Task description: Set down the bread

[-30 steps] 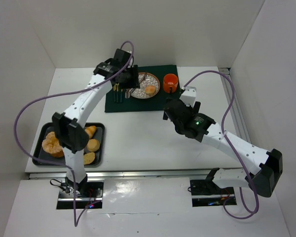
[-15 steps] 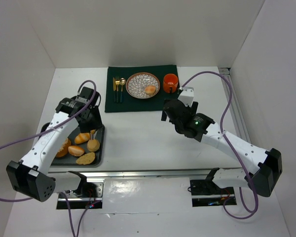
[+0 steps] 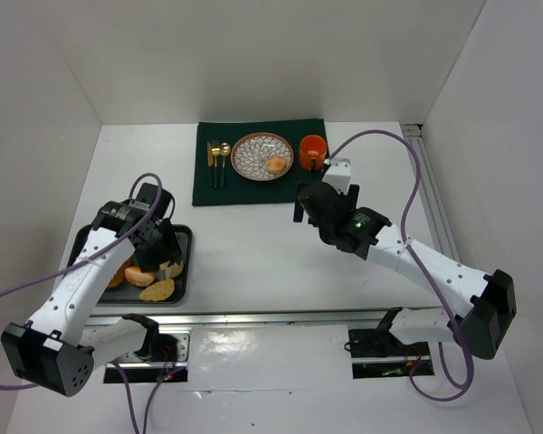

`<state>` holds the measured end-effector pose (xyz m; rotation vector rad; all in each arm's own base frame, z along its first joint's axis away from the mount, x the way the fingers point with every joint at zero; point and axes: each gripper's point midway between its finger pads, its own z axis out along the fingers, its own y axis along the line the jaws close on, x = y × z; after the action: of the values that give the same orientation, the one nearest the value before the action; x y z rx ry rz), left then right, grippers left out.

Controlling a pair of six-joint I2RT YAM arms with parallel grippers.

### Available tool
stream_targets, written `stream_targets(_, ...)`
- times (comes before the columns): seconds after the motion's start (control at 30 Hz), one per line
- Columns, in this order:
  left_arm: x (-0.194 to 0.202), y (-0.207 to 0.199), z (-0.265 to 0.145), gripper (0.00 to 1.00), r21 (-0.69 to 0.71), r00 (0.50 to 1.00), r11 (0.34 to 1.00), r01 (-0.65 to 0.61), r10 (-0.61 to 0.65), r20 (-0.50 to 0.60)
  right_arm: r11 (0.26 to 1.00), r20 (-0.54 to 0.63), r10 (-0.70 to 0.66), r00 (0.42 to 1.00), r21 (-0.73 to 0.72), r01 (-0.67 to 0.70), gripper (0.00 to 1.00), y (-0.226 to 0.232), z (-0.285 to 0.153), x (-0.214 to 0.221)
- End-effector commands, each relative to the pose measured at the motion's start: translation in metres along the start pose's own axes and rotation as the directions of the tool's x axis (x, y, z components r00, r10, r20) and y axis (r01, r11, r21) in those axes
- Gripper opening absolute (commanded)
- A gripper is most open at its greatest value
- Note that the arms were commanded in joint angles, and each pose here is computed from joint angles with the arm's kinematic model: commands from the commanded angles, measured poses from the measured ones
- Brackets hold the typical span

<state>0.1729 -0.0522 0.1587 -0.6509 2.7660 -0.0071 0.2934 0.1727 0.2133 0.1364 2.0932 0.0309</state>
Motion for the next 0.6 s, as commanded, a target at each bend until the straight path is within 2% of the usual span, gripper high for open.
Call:
stream_targets(0.0, 0.019, 0.0, 0.0, 0.62, 0.007, 0.997, 0.999, 0.043, -0.042, -0.07, 0.999, 0.025, 0.021, 0.999, -0.034, -0.02, 0.99, 0.011, 0.004, -0.01)
stream_targets(0.13, 0.022, 0.0, -0.002, 0.62, -0.01, 0.998, 0.999, 0.042, -0.042, -0.047, 0.999, 0.025, 0.021, 0.999, -0.034, -0.02, 0.99, 0.013, 0.006, -0.009)
stream_targets(0.27, 0.03, 0.008, 0.002, 0.62, -0.05, 0.996, 0.998, 0.045, -0.049, -0.07, 0.999, 0.025, 0.021, 0.999, -0.034, -0.02, 0.99, 0.013, 0.006, -0.009)
stream_targets(0.4, 0.04, 0.004, 0.007, 0.62, -0.021, 0.992, 0.999, 0.047, -0.049, -0.116, 0.999, 0.02, 0.021, 1.0, -0.042, -0.02, 0.99, 0.015, 0.006, -0.008)
stream_targets(0.57, 0.042, 0.015, 0.009, 0.62, -0.06, 0.994, 0.997, 0.051, -0.056, -0.096, 0.999, 0.015, 0.021, 1.0, -0.049, -0.02, 0.99, 0.016, 0.006, -0.007)
